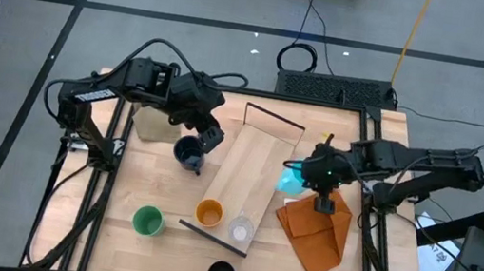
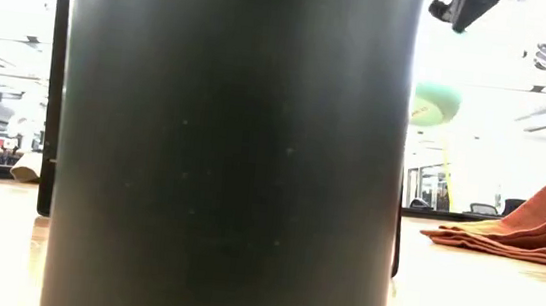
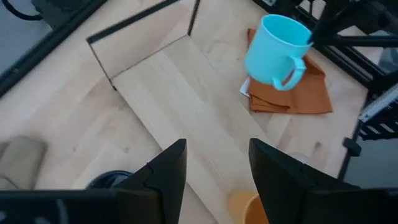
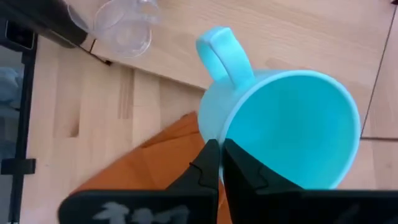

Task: Stack small to large cups/mugs on shelf
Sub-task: Put the light blue mug on the shelf

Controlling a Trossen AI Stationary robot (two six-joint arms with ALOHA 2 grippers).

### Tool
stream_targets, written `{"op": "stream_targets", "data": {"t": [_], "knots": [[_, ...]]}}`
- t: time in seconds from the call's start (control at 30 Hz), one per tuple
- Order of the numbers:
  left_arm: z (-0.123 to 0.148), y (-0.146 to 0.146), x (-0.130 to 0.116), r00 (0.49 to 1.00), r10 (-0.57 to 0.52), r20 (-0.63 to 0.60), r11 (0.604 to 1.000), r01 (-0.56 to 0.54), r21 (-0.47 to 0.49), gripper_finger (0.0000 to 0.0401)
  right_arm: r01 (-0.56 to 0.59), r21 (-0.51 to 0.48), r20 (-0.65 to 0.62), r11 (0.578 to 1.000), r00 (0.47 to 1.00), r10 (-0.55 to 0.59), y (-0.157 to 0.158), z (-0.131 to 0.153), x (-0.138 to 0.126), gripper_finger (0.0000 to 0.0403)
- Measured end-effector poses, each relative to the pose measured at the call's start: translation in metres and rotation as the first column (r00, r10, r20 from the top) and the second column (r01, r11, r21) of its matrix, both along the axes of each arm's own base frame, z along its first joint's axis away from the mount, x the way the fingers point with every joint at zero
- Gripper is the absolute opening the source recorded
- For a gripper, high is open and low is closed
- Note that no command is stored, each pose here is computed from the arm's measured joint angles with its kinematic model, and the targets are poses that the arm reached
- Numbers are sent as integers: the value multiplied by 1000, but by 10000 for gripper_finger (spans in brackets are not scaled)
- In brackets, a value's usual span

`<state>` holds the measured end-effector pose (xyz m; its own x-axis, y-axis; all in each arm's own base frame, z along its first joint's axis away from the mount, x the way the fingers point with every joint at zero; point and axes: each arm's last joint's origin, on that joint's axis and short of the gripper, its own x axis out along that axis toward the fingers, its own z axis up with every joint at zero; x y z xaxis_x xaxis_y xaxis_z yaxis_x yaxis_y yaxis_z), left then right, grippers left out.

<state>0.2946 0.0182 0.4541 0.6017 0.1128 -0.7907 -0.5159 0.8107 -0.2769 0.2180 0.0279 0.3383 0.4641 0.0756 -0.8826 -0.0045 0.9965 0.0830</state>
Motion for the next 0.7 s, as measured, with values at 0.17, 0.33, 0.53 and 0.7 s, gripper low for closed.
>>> {"op": "stream_targets", "data": {"t": [0.17, 0.33, 0.53, 0.7], "knots": [[0, -1, 0, 1000, 24, 4, 999, -24, -23, 175, 3, -34, 40, 999, 999, -1, 2, 12, 19, 0], [0, -6, 1, 999, 33, 11, 999, -33, -41, 175, 9, -57, 142, 998, 990, -1, 2, 35, 35, 0], [5, -14, 7, 996, 3, 93, 999, 1, -47, 175, 16, -59, 203, 998, 979, -3, 0, 50, 48, 0], [14, -25, 15, 973, -88, 213, 991, 107, -80, 175, 42, -36, 254, 998, 967, -32, -1, 54, 54, 0]]}}
